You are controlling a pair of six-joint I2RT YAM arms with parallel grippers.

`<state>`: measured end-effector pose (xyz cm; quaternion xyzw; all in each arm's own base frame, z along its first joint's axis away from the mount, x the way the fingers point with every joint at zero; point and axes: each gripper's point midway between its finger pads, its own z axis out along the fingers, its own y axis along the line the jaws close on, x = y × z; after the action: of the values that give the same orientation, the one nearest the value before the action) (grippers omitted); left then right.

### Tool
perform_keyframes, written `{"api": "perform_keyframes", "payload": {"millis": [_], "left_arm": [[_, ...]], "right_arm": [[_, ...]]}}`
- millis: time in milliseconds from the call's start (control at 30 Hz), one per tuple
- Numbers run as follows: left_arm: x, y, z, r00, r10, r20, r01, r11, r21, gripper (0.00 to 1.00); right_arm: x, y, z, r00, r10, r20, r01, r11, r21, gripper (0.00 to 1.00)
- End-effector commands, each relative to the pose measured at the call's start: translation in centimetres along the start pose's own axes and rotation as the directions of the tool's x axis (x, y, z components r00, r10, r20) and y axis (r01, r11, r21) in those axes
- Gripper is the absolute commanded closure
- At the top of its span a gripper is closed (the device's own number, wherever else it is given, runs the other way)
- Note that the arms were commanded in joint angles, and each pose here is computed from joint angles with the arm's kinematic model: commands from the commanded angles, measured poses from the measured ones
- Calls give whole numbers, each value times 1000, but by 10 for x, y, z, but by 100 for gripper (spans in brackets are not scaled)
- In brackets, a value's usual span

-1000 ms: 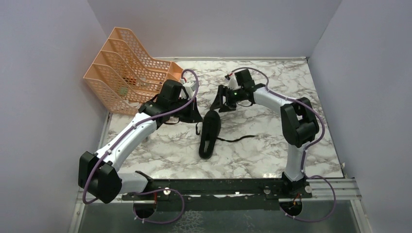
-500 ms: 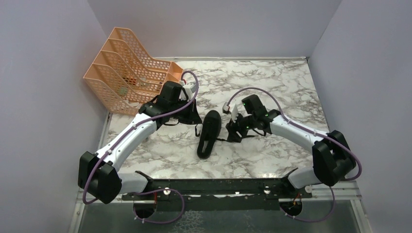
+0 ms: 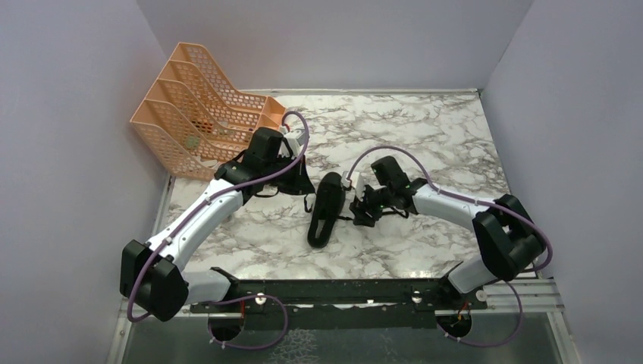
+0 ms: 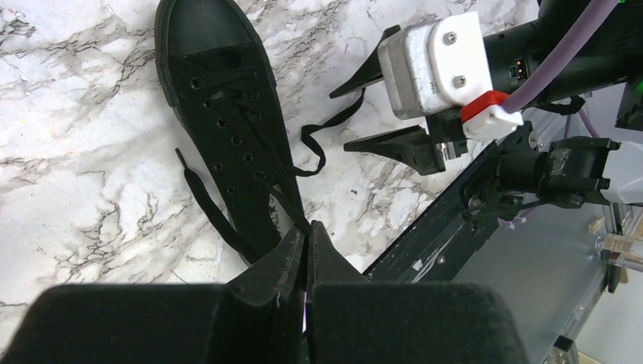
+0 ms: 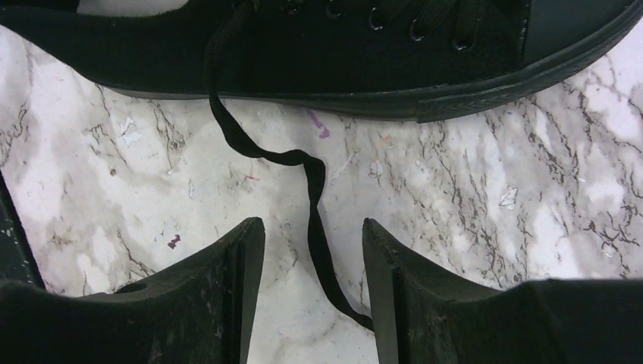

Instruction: Tie the shoes

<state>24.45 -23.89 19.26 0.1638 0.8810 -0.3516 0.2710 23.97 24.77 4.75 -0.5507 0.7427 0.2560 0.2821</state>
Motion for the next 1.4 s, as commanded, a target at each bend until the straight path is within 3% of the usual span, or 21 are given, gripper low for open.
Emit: {"api": "perform_keyframes", "payload": {"millis": [0,200,333,467,500,600,800,933,1100,1367], "left_arm": [[-9,-8,-6,998,31,53,-32,999,22,96],[-6,-7,-8,998,27,57,-28,999,18,96],[-3,-5,-8,997,43,59,-44,999,18,96],[-5,-2,-6,988,101,112,-105,994,22,96],[-4,0,-4,985,117,130,-121,992,24,97],[-7,-4,-2,967,157,199,-171,984,58,97],[-13,-28,-5,902,256,347,-333,925,182,92],[-3,-37,-1,876,324,357,-421,874,243,93],[3,-48,-3,842,362,400,-491,821,292,94],[15,-56,1,844,363,394,-509,774,376,89]], "right_arm": [[-1,-6,7,999,-54,-2,54,998,34,46],[6,-9,23,996,-84,-38,86,994,65,53],[13,-17,30,993,-85,-77,94,989,117,62],[7,-21,14,997,-8,-77,23,981,191,97],[5,-20,7,997,17,-70,-2,979,205,99],[-24,-8,-23,994,111,-7,-108,972,209,99],[-77,35,-61,955,229,189,-243,969,54,99],[-92,57,-63,953,218,212,-204,975,-85,99],[-108,50,-64,953,209,218,-194,977,-86,99],[-128,38,-61,962,163,221,-149,986,-77,99]]}}
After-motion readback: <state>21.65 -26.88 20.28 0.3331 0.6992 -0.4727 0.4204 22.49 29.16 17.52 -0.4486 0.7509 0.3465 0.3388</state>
